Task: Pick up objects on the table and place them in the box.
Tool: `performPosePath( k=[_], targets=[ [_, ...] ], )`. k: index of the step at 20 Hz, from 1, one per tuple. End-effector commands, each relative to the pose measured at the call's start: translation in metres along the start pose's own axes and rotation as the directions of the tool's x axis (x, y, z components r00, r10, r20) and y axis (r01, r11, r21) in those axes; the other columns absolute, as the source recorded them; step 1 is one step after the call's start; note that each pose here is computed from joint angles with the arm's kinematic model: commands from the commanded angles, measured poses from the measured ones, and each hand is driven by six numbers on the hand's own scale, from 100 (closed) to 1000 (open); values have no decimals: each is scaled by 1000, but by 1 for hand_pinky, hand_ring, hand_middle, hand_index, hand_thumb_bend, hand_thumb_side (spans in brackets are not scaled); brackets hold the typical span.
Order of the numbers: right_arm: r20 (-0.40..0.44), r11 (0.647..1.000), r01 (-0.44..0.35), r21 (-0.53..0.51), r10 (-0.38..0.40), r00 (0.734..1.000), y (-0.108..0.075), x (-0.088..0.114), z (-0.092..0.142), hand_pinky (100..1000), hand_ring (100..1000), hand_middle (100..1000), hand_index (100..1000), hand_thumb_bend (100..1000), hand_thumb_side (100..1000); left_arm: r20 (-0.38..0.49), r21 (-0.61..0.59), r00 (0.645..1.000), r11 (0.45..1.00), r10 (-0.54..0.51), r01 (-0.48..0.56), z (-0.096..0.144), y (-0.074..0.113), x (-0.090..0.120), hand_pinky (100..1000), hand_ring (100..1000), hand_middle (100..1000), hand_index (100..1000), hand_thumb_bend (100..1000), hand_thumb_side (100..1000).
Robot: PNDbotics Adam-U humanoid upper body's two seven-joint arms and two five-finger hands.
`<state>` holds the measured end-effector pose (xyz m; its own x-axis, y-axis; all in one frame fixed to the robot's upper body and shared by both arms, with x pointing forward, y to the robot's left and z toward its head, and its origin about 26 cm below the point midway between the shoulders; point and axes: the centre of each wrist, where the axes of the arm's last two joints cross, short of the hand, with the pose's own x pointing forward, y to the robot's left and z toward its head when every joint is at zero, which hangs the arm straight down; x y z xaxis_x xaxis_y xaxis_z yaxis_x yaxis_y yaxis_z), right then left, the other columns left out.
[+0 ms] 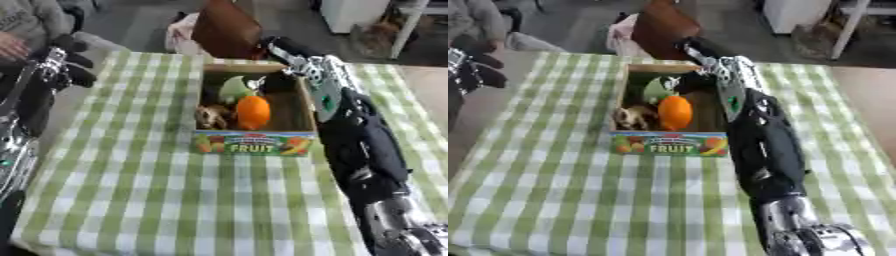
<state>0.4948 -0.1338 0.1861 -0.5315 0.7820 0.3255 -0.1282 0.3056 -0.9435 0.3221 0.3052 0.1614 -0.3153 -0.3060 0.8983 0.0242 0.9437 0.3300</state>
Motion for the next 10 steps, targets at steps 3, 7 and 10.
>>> performPosePath(
  k=[3,7,10],
  targets=[
    [40,970,129,-208,-123,992,-34,-26,22,692,759,775,842,100,385,22,38,1000,999,-13,13,6,11,3,633,570,573,771,212,841],
    [107,931,246,-270,-225,968,-40,-41,41,677,748,764,834,100,362,18,61,1000,998,-11,10,12,14,-1,631,570,572,765,207,834],
    [160,908,308,-283,-272,949,-41,-50,56,670,742,759,833,100,364,31,81,1000,997,2,-4,16,16,-3,628,568,569,758,188,826]
  ],
)
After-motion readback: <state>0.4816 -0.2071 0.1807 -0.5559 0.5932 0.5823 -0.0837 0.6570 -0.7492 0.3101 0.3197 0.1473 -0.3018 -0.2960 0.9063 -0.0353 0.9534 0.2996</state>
